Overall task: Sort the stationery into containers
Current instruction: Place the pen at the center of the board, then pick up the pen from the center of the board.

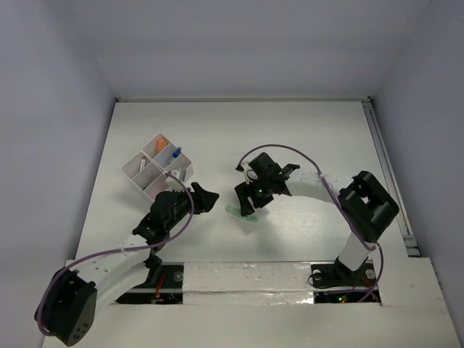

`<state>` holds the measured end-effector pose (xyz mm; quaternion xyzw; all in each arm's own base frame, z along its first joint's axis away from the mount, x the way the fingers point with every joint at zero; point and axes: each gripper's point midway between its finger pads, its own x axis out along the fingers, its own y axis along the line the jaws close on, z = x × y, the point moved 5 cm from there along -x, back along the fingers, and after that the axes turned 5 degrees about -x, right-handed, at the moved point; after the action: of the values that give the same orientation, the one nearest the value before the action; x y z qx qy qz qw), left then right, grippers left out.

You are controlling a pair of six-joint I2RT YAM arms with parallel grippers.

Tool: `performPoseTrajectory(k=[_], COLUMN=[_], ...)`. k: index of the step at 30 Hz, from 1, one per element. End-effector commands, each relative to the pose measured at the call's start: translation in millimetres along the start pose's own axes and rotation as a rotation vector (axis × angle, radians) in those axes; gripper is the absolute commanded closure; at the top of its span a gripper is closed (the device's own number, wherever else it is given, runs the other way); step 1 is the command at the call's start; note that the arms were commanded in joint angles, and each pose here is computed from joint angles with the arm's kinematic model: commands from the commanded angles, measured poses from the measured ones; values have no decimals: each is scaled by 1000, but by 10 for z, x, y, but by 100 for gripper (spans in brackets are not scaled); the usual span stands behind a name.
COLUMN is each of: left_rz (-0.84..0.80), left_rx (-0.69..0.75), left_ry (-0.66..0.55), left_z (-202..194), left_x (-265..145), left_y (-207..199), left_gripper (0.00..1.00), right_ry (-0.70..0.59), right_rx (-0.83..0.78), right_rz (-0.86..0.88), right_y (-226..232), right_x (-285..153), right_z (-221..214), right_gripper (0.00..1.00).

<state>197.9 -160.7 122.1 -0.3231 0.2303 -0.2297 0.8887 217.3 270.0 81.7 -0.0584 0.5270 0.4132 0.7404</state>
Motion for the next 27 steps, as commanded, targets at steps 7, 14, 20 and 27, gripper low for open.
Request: performPoseTrajectory(k=[7,14,20,27], left_rz=[-38,-12,6,-13], left_rx=[-22,-66,-110,-134], left_ry=[-9,48,68,77], left_z=[44,-59,-113,-125], left_x=[-34,-24,-17,-35], left_y=[-78,-31,-2,-35], left_gripper=[44,43,43,43], right_ry=[34,83,63,42], right_rx=[-254,-307,-311,-315], right_rz=[-61,-181,-197,-207], right_y=[247,130,119,118], right_x=[218,350,339,312], right_z=[61,-33,5,37], right_gripper=[27,42,66,78])
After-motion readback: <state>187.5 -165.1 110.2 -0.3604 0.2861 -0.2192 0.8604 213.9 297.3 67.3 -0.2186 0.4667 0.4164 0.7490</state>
